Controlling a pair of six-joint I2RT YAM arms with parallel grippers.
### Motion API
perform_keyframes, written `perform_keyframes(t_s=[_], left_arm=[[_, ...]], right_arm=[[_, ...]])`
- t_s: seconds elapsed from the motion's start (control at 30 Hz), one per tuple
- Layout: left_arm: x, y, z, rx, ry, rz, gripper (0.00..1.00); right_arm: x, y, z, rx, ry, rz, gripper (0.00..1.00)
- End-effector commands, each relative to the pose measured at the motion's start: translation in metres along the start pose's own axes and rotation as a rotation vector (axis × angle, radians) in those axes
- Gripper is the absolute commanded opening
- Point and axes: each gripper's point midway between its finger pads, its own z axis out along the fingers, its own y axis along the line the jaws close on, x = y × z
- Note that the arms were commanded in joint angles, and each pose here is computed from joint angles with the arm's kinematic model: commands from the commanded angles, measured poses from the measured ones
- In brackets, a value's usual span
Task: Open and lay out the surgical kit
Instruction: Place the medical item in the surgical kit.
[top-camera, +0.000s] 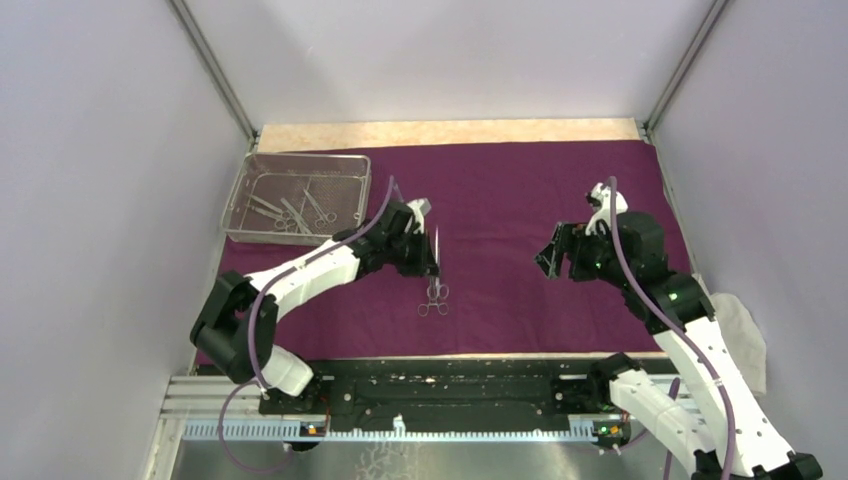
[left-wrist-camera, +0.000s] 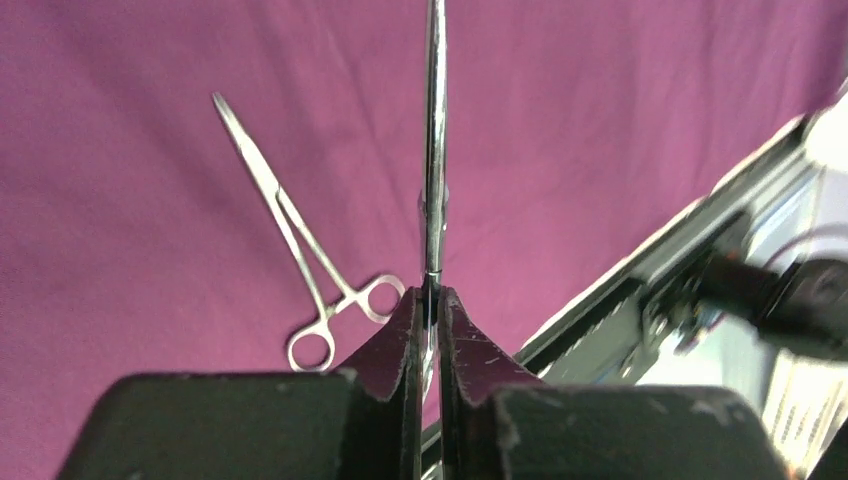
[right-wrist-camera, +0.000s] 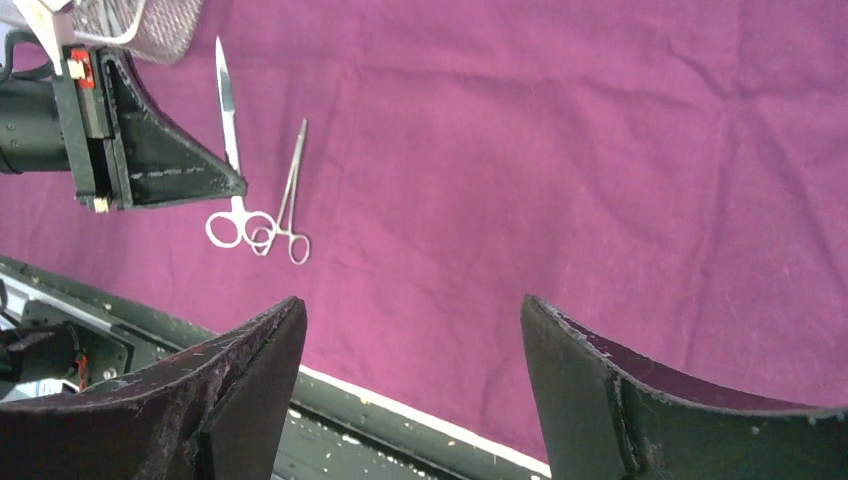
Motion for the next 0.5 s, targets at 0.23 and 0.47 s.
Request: perform_keyframes(t_s=[0.23, 0.47], left_arm=[[0.039, -0.037, 0.008, 0.386, 0.134, 0.122, 0.00], [0.034, -0.032, 0.038, 0.345, 0.201, -0.062, 0.00]], right_arm=[[0.013, 0.001, 0.000, -0.014, 0.074, -0.004, 0.78], [0.016, 0.001, 0.000, -0.015, 0.074, 0.009, 0.78]])
